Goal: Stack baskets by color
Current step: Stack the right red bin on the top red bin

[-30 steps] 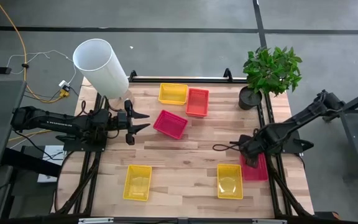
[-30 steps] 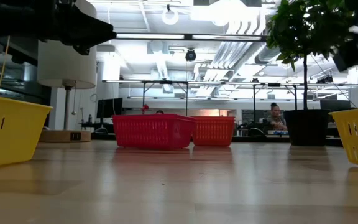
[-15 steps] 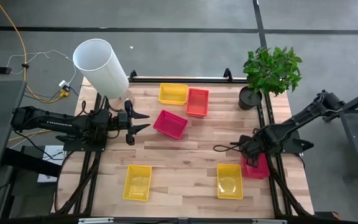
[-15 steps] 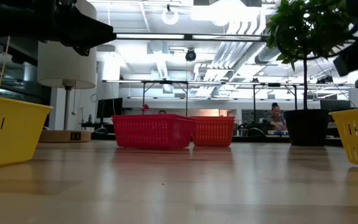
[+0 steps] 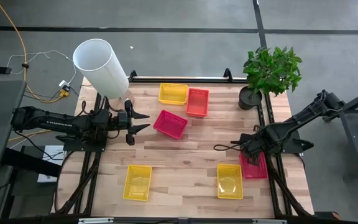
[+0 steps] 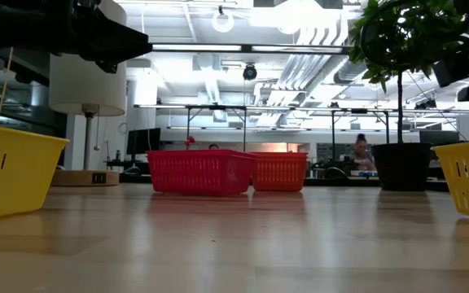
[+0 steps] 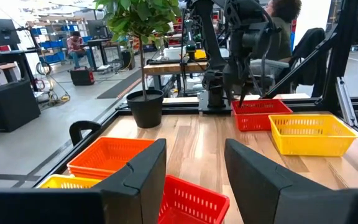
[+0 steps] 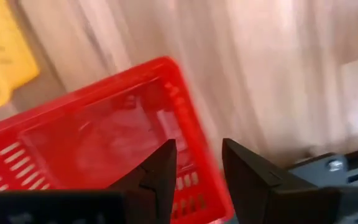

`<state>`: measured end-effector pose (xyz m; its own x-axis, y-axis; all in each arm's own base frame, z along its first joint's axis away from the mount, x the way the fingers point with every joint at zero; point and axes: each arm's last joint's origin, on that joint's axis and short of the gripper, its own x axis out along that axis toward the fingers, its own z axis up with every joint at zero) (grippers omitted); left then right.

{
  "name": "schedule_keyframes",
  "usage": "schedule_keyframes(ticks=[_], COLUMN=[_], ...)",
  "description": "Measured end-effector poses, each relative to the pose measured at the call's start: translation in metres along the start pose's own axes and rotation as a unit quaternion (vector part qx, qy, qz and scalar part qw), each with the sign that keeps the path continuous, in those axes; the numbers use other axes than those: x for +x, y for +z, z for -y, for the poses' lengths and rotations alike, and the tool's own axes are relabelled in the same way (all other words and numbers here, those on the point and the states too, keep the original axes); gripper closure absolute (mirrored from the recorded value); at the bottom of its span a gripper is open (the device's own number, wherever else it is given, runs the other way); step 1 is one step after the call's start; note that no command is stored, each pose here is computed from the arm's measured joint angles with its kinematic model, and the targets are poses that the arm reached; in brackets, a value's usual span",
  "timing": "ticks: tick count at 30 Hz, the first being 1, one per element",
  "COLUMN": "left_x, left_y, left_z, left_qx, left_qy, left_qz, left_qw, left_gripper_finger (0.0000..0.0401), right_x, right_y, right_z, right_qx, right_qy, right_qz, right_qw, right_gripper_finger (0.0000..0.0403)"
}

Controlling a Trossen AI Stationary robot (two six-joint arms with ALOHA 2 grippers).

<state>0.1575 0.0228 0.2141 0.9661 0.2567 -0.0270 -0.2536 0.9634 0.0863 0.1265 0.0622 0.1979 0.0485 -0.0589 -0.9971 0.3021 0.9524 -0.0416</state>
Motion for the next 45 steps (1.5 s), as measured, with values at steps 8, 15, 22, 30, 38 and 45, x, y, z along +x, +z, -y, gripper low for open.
schedule_keyframes(ticks=[8,15,22,30,38,45], left_x=[0.000,0.000,0.000,0.000,0.000,0.000], left_y=[0.000,0.000,0.000,0.000,0.000,0.000], left_z=[0.000,0.000,0.000,0.000,0.000,0.000], left_qx=[0.000,0.000,0.000,0.000,0.000,0.000], left_qy=[0.000,0.000,0.000,0.000,0.000,0.000], left_qz=[-0.001,-0.002,-0.002,-0.002,-0.002,-0.002], left_qw=[1.000,1.000,1.000,1.000,1.000,1.000], left_gripper_finger=[0.0251,0.0251,0.0251,0.0251,0.0251,0.0251], right_x=[0.003,0.014,0.025,0.028,-0.024,-0.095], right_y=[0.003,0.008,0.012,0.014,0.033,0.066], right_z=[-0.003,-0.009,-0.014,-0.013,-0.003,0.000], right_qx=[-0.030,-0.052,-0.071,-0.066,-0.017,0.103], right_qy=[-0.003,-0.023,-0.052,-0.066,-0.178,-0.224], right_qz=[0.009,-0.023,-0.046,-0.056,-0.008,0.204], right_qw=[1.000,0.998,0.995,0.994,0.984,0.947], right_gripper_finger=[0.0286,0.0286,0.0286,0.0381,0.0398,0.0402])
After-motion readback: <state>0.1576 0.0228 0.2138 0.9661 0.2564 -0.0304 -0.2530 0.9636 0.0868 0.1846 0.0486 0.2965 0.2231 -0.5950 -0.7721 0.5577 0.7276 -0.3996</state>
